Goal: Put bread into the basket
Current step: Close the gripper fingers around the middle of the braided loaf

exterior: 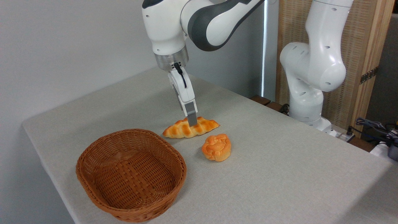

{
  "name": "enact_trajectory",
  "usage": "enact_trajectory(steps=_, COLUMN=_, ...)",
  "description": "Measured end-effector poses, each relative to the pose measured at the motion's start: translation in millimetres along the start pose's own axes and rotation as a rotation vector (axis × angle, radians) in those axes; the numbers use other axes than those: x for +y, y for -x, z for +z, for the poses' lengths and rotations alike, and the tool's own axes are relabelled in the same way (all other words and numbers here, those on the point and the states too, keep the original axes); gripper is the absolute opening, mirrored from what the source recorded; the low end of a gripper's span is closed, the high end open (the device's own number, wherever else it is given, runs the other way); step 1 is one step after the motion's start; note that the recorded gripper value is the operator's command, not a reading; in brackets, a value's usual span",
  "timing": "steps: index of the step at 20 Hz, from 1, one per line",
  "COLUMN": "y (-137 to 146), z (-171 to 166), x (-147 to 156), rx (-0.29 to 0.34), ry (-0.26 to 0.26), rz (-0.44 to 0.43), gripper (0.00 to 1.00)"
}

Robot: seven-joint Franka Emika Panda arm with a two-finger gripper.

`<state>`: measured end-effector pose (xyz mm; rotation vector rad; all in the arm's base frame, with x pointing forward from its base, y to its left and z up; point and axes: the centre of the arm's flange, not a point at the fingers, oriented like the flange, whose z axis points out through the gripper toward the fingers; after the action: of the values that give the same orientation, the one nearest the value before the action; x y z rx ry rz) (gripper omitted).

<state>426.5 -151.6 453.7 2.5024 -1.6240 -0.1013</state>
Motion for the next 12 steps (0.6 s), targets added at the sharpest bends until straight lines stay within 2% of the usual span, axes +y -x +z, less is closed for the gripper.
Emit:
enact_trajectory(steps=5, y=0, z=7, x=2, rx=-0.008, ry=0.010, rz=0.003, gripper=1.00)
enact_trajectory(steps=9, y=1, z=20, x=-1, rx=0.008, ry=-0.013, rz=-0.003, gripper=1.00)
enact_trajectory(steps=12, y=2, z=26, x=-1, rx=0.003, ry=-0.008, rz=-0.005, gripper=1.00)
